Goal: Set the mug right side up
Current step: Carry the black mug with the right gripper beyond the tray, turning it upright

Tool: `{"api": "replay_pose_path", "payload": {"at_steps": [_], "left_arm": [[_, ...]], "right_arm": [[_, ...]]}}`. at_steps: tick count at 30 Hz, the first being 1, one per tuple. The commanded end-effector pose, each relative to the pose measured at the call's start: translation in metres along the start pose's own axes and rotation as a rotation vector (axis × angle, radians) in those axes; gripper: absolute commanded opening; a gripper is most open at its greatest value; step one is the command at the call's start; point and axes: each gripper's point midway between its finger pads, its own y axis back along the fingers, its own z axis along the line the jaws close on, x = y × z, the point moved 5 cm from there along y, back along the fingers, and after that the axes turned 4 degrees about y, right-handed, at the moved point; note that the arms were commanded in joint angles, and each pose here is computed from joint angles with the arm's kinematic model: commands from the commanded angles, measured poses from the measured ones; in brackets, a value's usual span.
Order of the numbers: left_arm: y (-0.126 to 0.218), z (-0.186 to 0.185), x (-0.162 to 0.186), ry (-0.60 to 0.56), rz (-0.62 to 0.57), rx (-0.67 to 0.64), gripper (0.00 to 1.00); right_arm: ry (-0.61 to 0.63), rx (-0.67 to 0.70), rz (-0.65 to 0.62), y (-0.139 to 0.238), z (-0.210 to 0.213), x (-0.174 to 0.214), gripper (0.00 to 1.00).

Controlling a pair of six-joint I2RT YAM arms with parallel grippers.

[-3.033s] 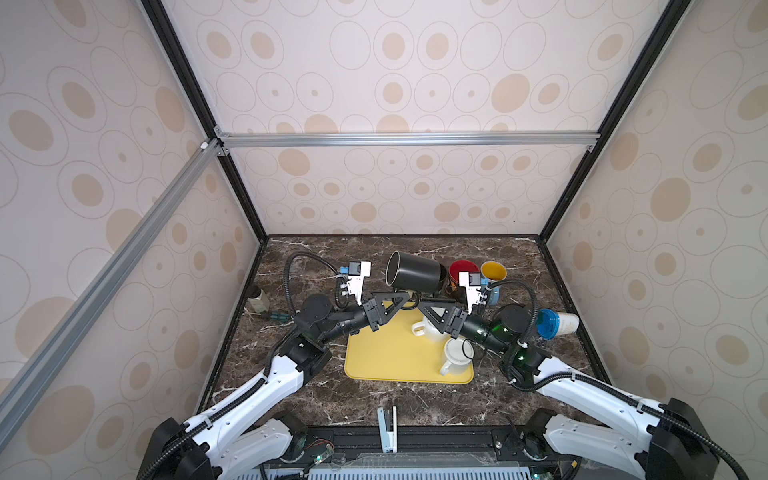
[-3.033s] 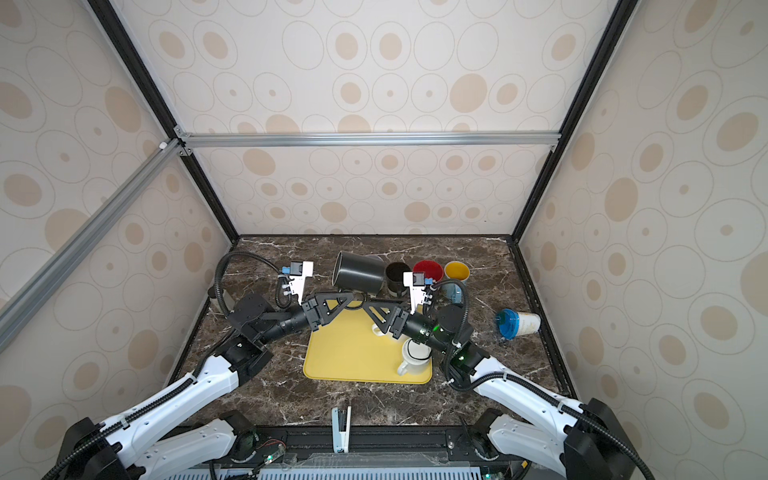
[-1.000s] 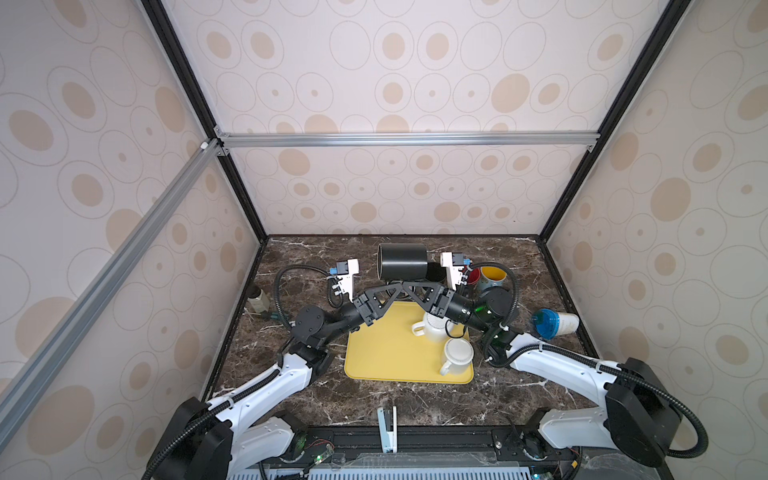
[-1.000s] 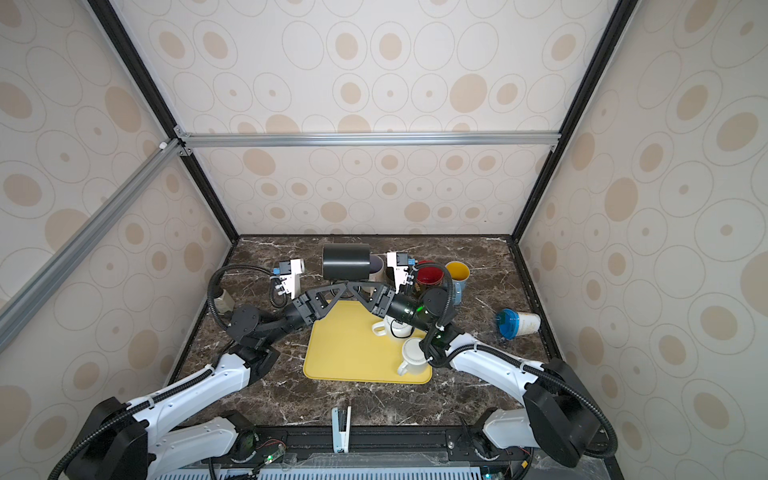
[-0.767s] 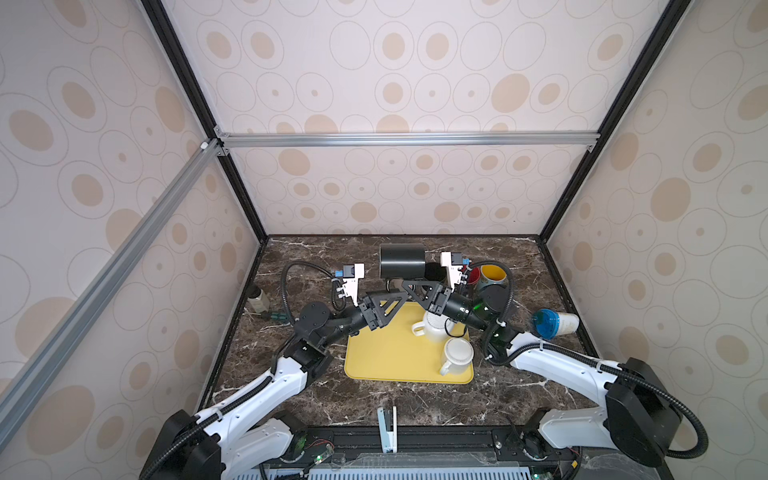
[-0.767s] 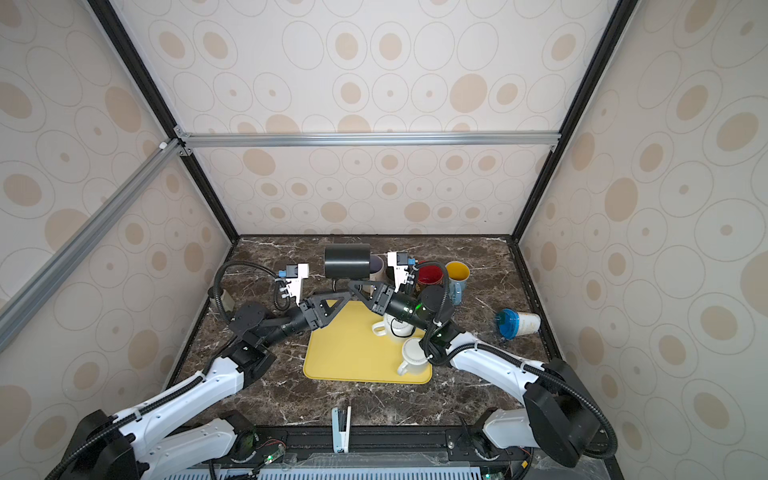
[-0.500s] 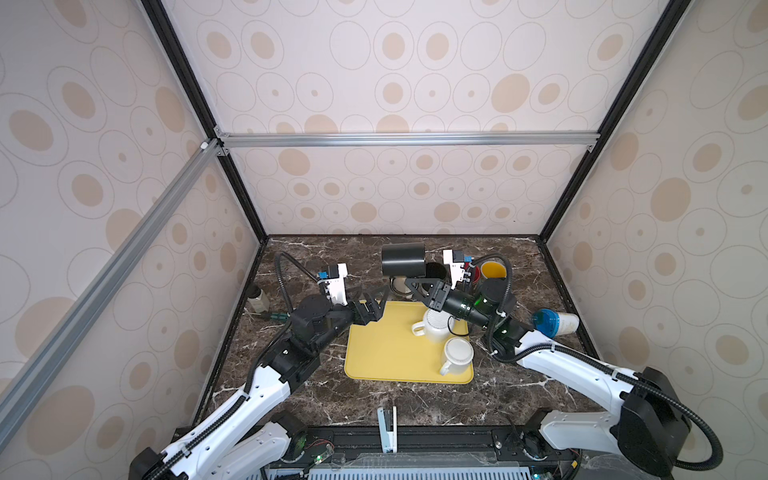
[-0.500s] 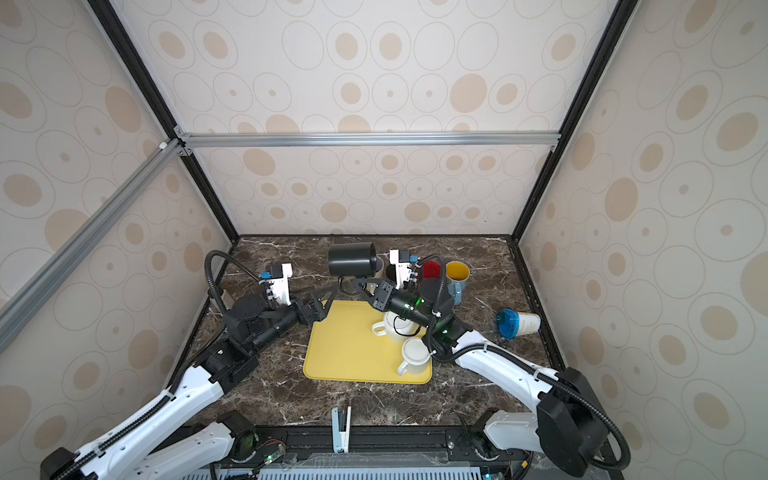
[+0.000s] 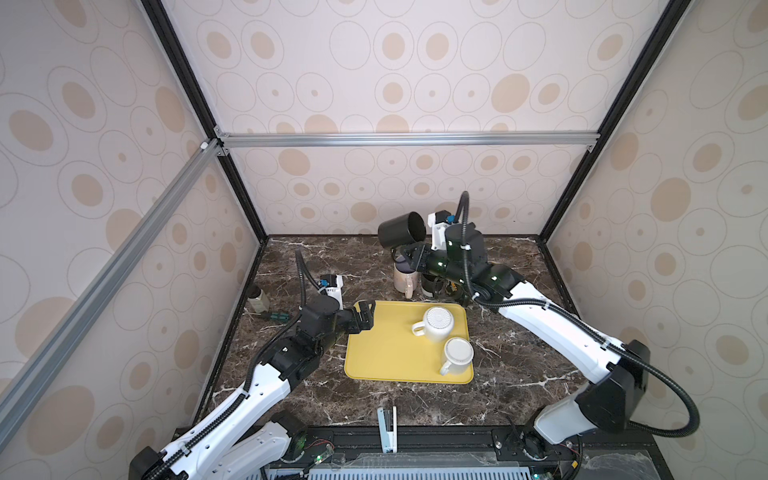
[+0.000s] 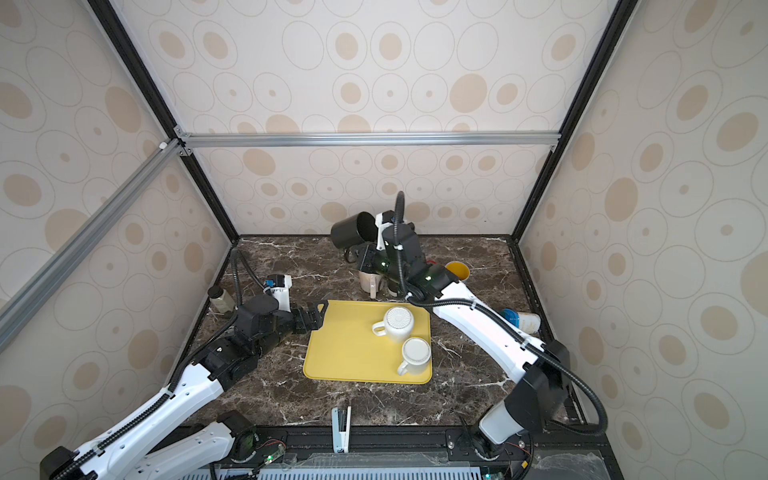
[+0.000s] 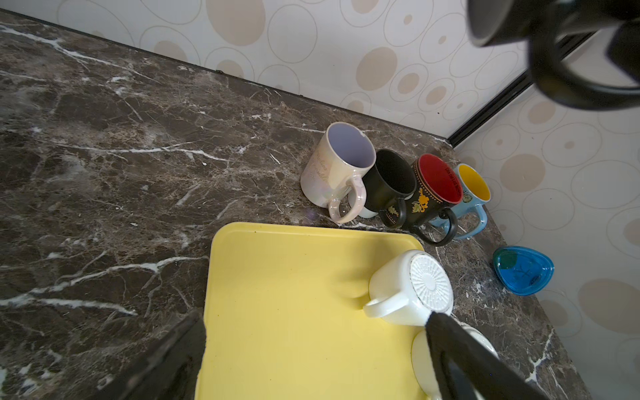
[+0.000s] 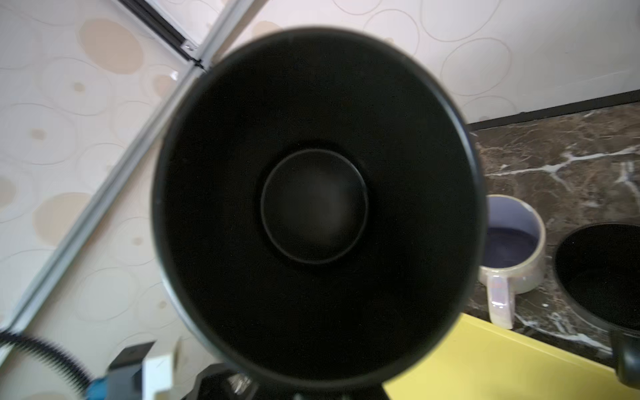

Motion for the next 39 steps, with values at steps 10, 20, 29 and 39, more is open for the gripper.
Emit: {"api": "replay_pose_path", "payload": {"at_steps": [10,20,29,39], "left_arm": [[0.002,0.0,0.009,0.002,0.017,0.05,0.98],[0.0,0.0,0.013,-0.004,0.033,0.056,0.98],[-0.001,0.001,0.016,-0.006,0.034,0.068,0.98],[-0.004,-0.001,0.019,0.003,0.038,0.09,0.98]], "right_arm": [[0.234,0.374,0.105,-0.066,-0.009,0.012,0.0],[0.289,0.451,0.159,-0.114,-0.014,0.033,0.0],[0.316,0.484,0.192,-0.141,-0.021,0.047,0.0],[0.339,0.542,0.241,-0.172,-0.043,0.075,0.0]]}}
